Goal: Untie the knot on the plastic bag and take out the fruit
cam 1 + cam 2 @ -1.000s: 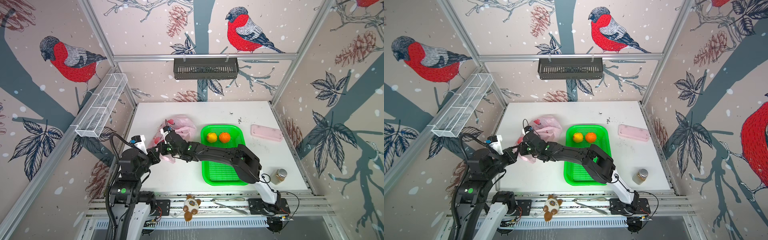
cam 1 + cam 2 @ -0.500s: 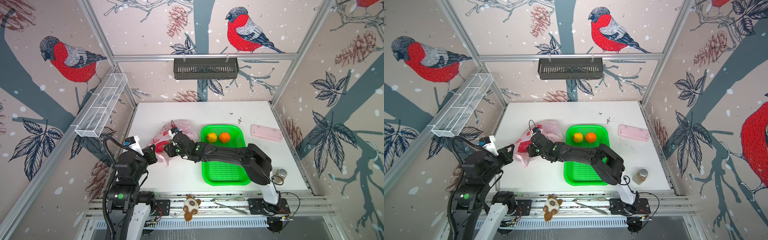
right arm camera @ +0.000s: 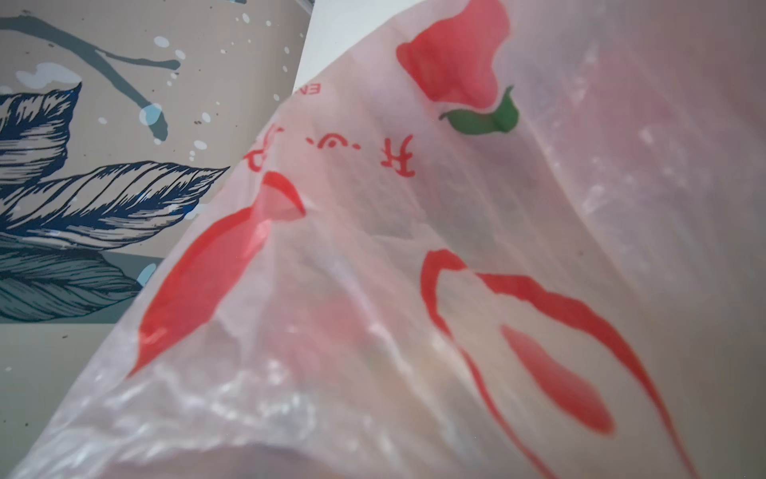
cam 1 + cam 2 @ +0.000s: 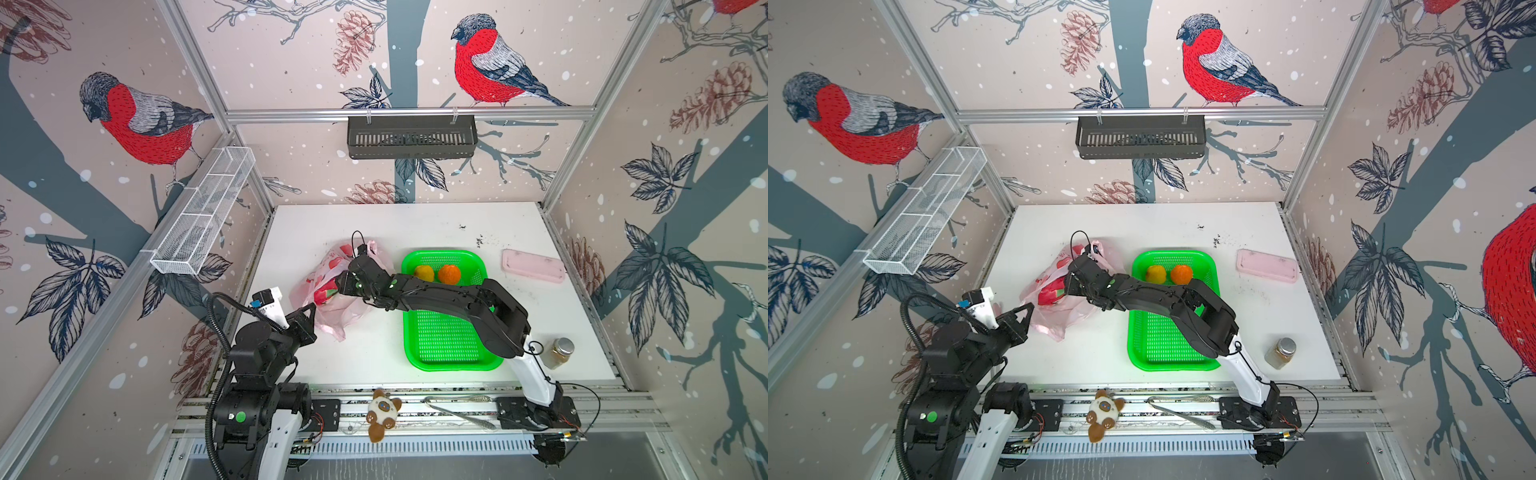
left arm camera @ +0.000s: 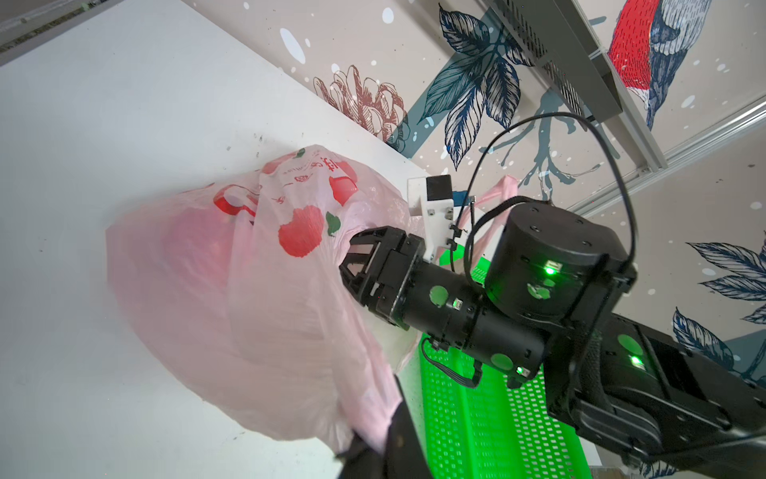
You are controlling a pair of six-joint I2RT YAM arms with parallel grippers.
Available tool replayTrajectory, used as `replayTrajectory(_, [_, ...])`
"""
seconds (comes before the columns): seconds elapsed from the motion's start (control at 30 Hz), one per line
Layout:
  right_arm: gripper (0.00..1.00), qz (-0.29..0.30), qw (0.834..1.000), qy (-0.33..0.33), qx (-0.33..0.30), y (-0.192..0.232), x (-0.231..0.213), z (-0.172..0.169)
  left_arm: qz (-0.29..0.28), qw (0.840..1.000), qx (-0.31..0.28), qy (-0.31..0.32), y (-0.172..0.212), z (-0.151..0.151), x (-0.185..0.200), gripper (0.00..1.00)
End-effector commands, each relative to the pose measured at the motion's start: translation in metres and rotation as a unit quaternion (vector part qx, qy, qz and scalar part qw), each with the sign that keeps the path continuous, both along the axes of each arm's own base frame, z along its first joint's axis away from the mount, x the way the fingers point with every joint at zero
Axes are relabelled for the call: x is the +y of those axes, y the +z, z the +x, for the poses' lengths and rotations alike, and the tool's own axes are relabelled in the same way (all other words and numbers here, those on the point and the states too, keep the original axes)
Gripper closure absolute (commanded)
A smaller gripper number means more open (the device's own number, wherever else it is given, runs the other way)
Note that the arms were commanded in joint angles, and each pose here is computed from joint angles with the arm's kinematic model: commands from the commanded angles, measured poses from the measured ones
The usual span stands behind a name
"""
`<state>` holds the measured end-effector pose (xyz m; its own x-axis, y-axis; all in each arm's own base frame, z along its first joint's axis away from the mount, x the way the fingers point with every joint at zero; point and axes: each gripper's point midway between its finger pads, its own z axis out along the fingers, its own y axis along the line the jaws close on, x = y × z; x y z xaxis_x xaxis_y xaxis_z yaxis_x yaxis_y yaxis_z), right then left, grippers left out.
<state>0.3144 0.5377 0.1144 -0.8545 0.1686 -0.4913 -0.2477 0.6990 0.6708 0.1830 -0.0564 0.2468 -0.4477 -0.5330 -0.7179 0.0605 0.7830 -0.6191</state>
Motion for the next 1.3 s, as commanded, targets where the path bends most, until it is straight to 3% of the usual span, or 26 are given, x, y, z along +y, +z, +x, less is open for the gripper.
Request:
replayTrajectory(0.0, [0.46, 0.038, 0.998, -0.044, 0.025, 0.0, 0.001, 0.012, -0.011, 1.0, -0.002, -0.027, -0.001, -0.005, -0.009, 1.0])
replayTrajectory(0.33, [0.4, 0.08, 0.991, -0.088, 0.065, -0.012, 0.01, 0.026, -0.021, 0.998, -0.005, -0.066, -0.011, -0.012, -0.022, 1.0])
replayTrajectory(0.6, [0.44, 0.115, 0.987, -0.088, 0.062, -0.007, 0.026, 0.03, -0.015, 0.996, -0.007, -0.085, -0.014, -0.015, -0.027, 1.0])
replayTrajectory(1.27, [0.44, 0.134, 0.976, -0.134, 0.11, -0.034, 0.024, 0.039, -0.018, 0.994, -0.009, -0.106, -0.014, -0.025, -0.033, 1.0])
